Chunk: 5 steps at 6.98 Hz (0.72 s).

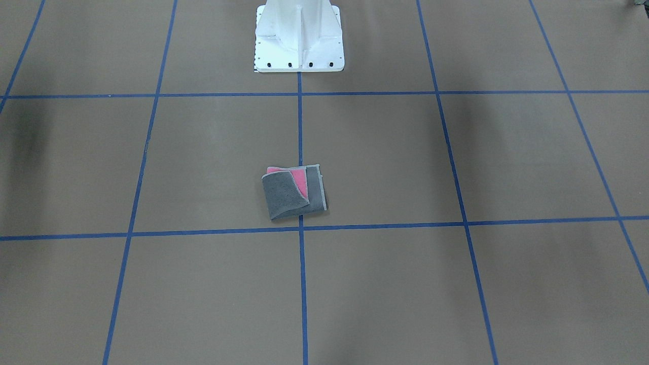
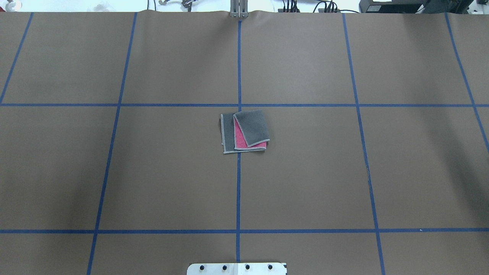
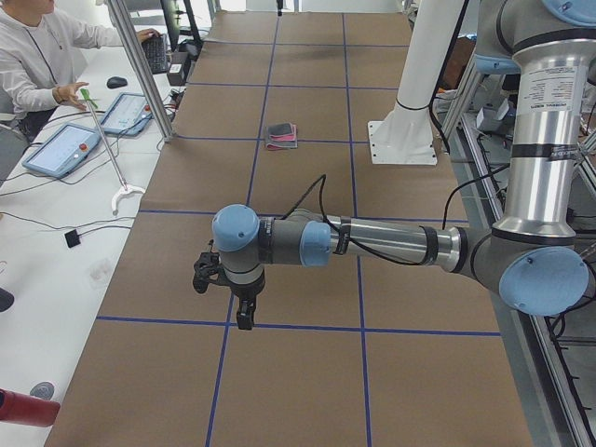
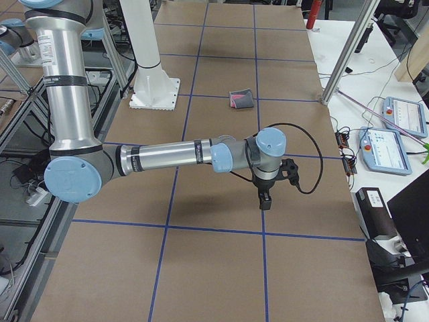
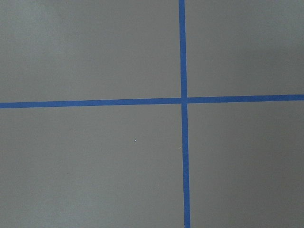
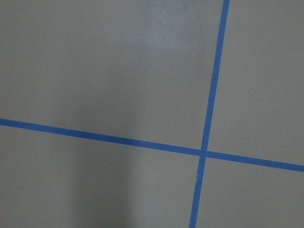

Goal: Fold towel twice with both arms

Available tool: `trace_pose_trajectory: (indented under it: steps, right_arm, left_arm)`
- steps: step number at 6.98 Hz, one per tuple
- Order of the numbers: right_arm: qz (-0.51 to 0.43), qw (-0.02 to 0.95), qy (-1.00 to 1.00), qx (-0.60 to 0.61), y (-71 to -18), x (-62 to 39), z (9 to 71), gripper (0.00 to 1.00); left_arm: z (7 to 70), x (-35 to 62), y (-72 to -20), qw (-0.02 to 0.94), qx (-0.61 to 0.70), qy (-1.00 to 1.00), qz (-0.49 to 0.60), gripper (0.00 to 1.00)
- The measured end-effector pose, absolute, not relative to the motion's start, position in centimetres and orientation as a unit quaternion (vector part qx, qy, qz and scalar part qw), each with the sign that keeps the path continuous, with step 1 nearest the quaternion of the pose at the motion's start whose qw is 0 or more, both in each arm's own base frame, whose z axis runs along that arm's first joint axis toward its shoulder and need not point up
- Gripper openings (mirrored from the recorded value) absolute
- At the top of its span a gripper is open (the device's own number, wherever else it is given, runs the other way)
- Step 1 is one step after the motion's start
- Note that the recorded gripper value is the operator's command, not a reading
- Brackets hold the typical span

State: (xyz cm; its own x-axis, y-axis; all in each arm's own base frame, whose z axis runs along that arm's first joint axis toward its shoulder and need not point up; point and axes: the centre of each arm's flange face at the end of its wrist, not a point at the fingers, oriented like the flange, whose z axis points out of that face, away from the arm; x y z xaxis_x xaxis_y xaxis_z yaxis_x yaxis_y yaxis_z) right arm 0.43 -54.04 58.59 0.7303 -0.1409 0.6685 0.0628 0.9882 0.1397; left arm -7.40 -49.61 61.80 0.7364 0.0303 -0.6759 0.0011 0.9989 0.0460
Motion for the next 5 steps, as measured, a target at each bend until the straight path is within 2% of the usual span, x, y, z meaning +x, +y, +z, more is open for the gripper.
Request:
trace_pose_trajectory:
  steps: [5]
  right_arm:
    - [-0.052,0.93,-0.361,0.039,-52.3,0.7,60.5,1.0]
  left_arm:
    - [61.9,-7.4,-49.5,0.932,0.02,0.362,0.007,1.0]
